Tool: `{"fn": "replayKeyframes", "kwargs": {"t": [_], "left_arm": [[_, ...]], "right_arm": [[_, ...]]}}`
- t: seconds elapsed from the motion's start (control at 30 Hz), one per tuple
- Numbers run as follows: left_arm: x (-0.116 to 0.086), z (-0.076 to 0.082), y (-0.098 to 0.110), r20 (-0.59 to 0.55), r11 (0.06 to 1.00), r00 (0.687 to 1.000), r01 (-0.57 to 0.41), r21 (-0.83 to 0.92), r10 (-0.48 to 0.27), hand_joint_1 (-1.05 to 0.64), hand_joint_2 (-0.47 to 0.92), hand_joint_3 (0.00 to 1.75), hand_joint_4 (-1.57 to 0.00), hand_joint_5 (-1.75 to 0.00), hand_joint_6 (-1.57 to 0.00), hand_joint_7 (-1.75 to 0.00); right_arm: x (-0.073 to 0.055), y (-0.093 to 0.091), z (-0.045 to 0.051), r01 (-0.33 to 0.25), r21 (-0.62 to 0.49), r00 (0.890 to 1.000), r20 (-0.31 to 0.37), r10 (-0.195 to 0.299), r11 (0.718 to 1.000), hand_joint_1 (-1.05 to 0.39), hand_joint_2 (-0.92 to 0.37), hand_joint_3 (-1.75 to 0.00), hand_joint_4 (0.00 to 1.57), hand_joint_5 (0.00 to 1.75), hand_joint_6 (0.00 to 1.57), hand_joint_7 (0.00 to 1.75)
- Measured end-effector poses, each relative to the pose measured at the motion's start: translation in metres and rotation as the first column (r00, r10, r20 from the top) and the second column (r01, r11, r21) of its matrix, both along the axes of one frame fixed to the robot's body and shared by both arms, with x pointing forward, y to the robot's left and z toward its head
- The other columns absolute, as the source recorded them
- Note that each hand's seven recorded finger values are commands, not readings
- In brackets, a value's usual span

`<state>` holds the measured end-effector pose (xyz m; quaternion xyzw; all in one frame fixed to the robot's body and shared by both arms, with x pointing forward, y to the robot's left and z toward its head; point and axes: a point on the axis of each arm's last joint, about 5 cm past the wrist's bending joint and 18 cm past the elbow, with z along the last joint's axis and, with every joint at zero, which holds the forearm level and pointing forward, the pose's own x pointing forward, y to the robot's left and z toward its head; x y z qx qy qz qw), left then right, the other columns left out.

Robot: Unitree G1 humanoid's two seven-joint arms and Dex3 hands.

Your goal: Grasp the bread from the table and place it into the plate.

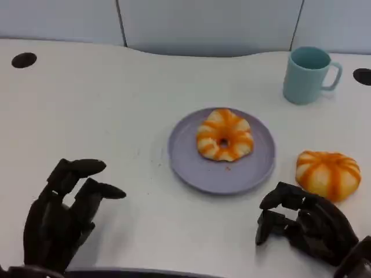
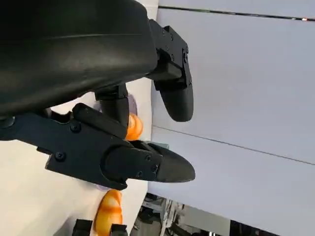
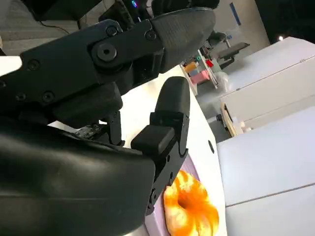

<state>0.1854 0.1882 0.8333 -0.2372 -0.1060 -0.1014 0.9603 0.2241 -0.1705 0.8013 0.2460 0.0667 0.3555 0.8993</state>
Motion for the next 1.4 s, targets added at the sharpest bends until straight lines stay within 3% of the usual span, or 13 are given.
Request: {"fn": "replayKeyframes", "kwargs": {"t": [0.07, 0.33, 0.47, 0.83, 1.4], "left_arm": [[-0.004, -0.003, 0.001, -0.027, 1.000, 1.000, 0.005, -0.006, -0.005, -0.61, 0.92, 0.19, -0.26, -1.73, -0.23, -1.45], [-0.012, -0.010, 0.001, -0.094, 1.000, 0.995, 0.024, -0.003, -0.024, -0.59, 0.92, 0.17, -0.31, -1.75, -0.28, -1.51], [-0.013, -0.012, -0.001, -0.117, 1.000, 0.993, 0.028, 0.013, -0.027, -0.59, 0.92, 0.16, -0.33, -1.75, -0.23, -1.62], [-0.013, -0.021, -0.004, -0.178, 0.999, 0.984, 0.031, 0.014, -0.028, -0.61, 0.92, 0.14, -0.32, -1.75, -0.23, -1.63], [-0.004, -0.020, -0.005, -0.176, 0.999, 0.984, 0.014, 0.030, -0.009, -0.62, 0.92, 0.14, -0.30, -1.75, -0.14, -1.71]], "right_arm": [[0.000, 0.000, 0.0004, 0.002, -0.003, 1.000, 0.004, -0.002, 1.000, -0.48, -0.92, -0.06, 0.63, 1.43, 0.72, 0.94], [-0.004, -0.002, -0.0007, 0.008, -0.006, 1.000, 0.019, -0.008, 1.000, -0.45, -0.92, -0.06, 0.62, 1.42, 0.72, 0.94], [-0.004, -0.002, -0.0009, 0.011, -0.012, 1.000, 0.023, -0.011, 1.000, -0.48, -0.92, -0.05, 0.64, 1.39, 0.74, 0.91], [-0.003, -0.002, -0.0011, 0.008, -0.006, 1.000, 0.008, -0.008, 1.000, -0.48, -0.92, -0.05, 0.64, 1.44, 0.73, 0.94], [0.004, -0.003, 0.0013, 0.000, -0.027, 1.000, -0.020, -0.001, 1.000, -0.53, -0.92, -0.03, 0.65, 1.42, 0.71, 0.93]]}}
